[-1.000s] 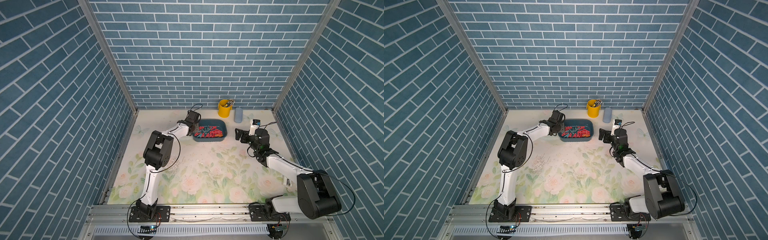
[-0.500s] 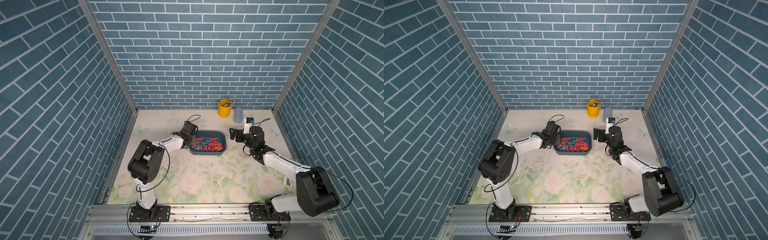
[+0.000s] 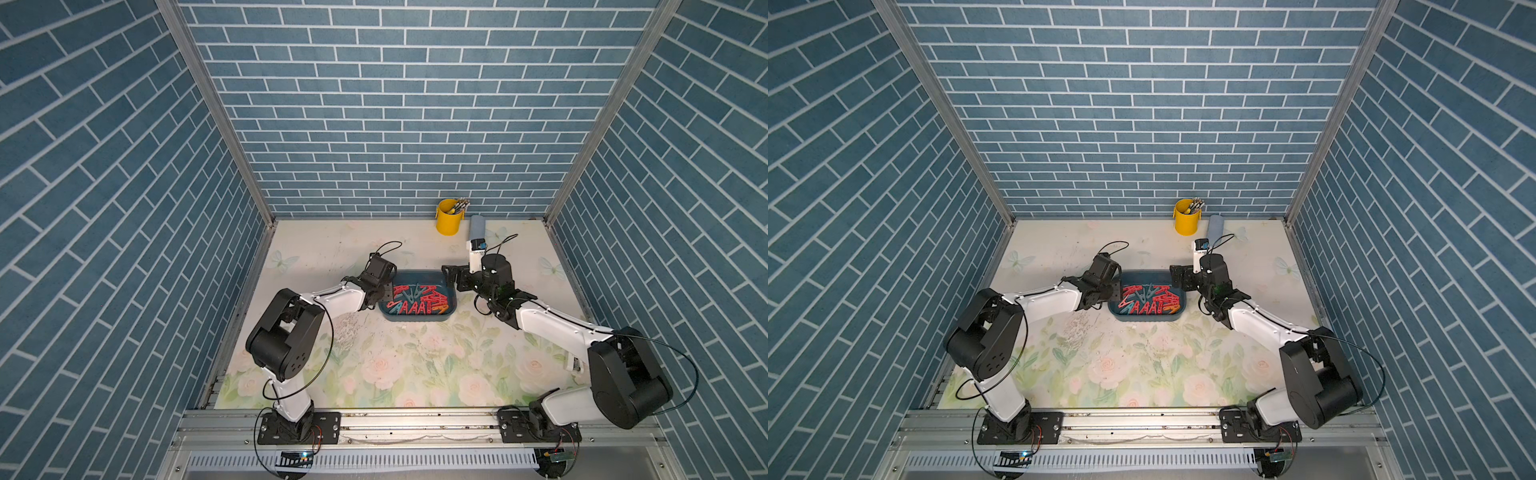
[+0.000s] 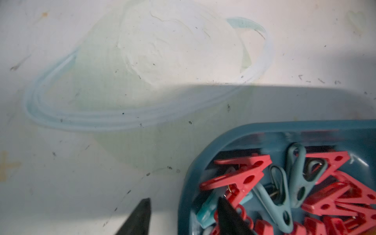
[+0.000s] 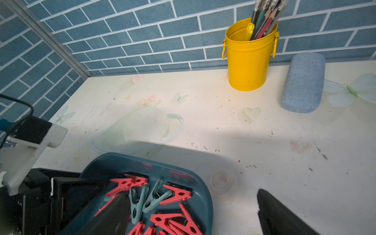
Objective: Take the clothespins out of the storage box
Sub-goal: Move the storage box to the center of the board.
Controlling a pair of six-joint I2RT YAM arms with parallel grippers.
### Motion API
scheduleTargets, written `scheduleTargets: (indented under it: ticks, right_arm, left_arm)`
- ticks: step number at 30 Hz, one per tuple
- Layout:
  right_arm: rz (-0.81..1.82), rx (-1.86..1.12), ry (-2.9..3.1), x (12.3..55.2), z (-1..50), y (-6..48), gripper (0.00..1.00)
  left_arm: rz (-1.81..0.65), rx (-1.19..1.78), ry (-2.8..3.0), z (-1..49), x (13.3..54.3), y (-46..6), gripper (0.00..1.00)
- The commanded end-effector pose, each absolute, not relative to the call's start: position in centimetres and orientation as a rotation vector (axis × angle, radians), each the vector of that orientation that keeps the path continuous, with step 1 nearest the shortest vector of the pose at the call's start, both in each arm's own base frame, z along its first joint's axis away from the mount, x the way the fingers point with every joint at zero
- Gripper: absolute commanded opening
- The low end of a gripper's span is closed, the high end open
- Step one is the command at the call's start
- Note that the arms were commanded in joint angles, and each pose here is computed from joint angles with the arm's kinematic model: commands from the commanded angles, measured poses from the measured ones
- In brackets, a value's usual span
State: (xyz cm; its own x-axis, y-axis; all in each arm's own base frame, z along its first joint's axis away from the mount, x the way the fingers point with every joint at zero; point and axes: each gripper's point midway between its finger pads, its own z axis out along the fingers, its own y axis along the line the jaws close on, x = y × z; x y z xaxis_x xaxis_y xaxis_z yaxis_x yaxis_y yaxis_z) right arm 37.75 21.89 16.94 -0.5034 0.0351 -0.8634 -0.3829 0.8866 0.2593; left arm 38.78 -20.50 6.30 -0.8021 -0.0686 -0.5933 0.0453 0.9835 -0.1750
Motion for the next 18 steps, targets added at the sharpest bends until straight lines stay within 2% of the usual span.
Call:
scheduleTargets:
  ticks: [1,2,11,18]
  right_arm:
    - [0.532,-0.301,2.026,37.8,17.9,23.0,0.99]
    - [0.54,-0.307,2.023,37.7,18.0,23.3,0.99]
    - [0.559,-0.336,2.017,36.9,18.3,24.0,0.99]
    - [0.543,-0.333,2.017,36.2,18.3,23.3,1.0]
  left_arm:
    - [-0.266,-0.002,2.446,8.5,38.5,-20.6,0.95]
    - [-0.273,0.01,2.443,8.8,38.4,-20.7,1.0]
    - [-0.28,0.125,2.395,10.9,38.4,-21.3,1.0]
    - [-0.265,0.303,2.351,11.8,37.4,-24.0,0.92]
